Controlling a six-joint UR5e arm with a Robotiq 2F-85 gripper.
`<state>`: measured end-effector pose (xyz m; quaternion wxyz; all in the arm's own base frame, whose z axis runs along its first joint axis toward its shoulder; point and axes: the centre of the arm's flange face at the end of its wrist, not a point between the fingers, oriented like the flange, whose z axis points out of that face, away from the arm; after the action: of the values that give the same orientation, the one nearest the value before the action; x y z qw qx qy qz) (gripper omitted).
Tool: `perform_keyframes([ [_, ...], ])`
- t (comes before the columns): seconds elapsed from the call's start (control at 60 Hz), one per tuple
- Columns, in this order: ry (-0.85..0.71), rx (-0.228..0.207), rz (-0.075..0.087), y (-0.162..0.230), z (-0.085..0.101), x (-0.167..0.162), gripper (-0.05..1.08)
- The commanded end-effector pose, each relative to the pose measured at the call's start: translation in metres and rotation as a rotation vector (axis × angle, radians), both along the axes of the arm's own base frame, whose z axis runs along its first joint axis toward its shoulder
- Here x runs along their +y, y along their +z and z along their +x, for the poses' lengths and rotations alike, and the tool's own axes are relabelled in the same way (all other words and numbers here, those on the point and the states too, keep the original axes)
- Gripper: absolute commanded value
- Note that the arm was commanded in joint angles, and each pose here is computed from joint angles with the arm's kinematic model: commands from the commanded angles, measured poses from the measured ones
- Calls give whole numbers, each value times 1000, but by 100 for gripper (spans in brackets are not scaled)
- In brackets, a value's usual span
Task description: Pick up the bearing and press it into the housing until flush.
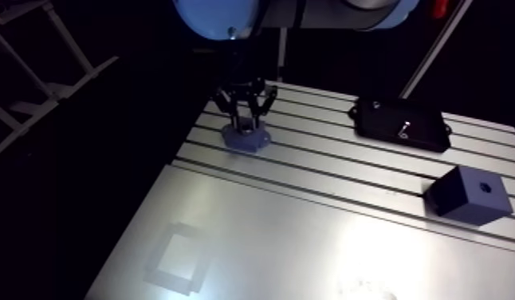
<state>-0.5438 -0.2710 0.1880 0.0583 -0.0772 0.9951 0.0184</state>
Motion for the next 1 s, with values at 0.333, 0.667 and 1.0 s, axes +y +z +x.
perform_keyframes([
  [0.333, 17, 23, -12, 2, -2, -1, 59],
  [0.667, 17, 21, -14, 1, -1, -1, 59],
  [1.0, 18, 15, -13, 0, 0, -1, 59],
])
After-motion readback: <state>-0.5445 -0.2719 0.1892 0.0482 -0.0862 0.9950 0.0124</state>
